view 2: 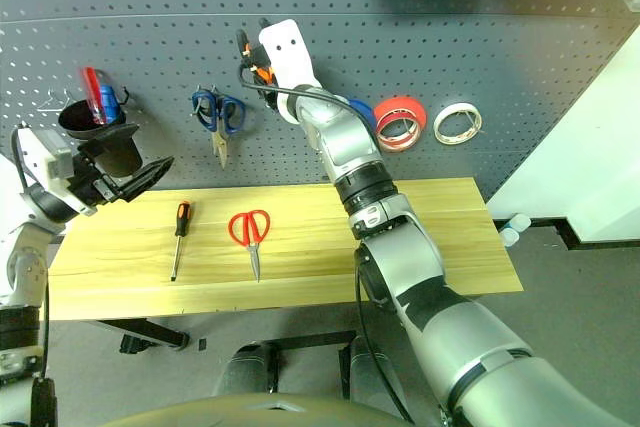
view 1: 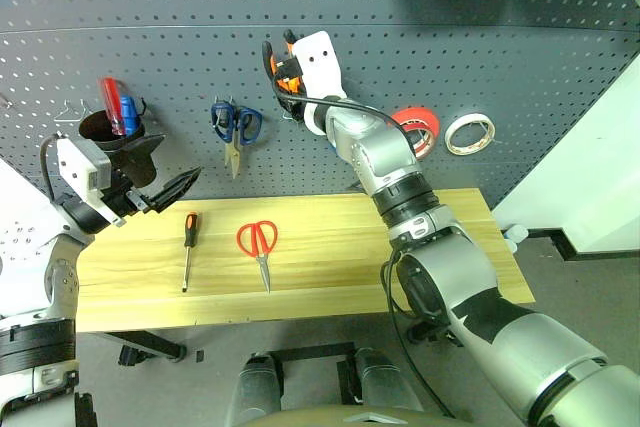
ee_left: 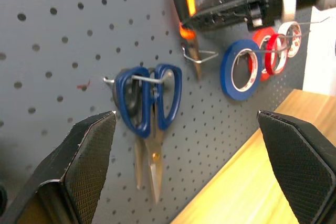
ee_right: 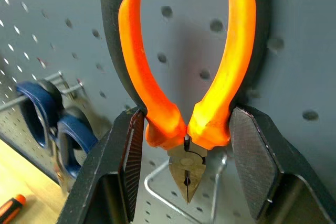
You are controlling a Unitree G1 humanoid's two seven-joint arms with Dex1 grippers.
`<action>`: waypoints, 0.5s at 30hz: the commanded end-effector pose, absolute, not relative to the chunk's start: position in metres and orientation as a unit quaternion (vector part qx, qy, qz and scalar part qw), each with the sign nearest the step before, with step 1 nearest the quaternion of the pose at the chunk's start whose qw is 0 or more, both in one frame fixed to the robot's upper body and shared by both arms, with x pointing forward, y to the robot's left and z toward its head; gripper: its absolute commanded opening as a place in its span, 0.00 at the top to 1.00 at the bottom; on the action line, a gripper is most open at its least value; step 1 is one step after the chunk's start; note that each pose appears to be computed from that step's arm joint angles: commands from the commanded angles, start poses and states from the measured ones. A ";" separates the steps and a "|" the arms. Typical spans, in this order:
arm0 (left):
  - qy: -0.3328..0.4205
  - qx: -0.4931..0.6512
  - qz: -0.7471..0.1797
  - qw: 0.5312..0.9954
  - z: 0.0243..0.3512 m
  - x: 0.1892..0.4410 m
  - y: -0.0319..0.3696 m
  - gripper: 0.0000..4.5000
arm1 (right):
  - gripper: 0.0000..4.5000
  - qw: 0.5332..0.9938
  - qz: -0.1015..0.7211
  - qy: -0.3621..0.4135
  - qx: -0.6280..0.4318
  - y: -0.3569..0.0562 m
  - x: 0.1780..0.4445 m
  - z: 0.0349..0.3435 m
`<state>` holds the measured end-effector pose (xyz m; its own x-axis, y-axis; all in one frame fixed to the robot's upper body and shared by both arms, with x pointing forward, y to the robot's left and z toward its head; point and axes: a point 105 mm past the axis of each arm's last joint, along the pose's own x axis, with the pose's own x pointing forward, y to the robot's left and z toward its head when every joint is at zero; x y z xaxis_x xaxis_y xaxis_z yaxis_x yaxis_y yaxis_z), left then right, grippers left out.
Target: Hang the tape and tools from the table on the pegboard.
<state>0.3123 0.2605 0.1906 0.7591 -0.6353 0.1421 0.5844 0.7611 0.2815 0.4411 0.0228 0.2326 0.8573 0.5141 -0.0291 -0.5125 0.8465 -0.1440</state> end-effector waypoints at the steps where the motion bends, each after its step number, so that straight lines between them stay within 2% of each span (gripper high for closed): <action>1: -0.129 0.127 -0.334 0.925 0.200 0.313 0.258 0.00 | 0.32 0.964 0.253 -0.043 -0.068 0.013 0.440 0.258; 5: -0.127 0.126 -0.338 0.924 0.198 0.315 0.258 0.00 | 0.03 0.963 0.259 -0.056 -0.055 0.010 0.435 0.269; 6: -0.126 0.126 -0.339 0.924 0.198 0.316 0.258 0.00 | 0.01 0.962 0.260 -0.060 -0.052 0.009 0.434 0.273; 12: -0.122 0.125 -0.340 0.924 0.195 0.316 0.258 0.00 | 0.01 0.960 0.268 -0.081 -0.028 -0.002 0.421 0.292; 15: -0.121 0.124 -0.340 0.924 0.194 0.316 0.258 0.00 | 0.01 0.949 0.301 -0.097 -0.008 -0.005 0.405 0.304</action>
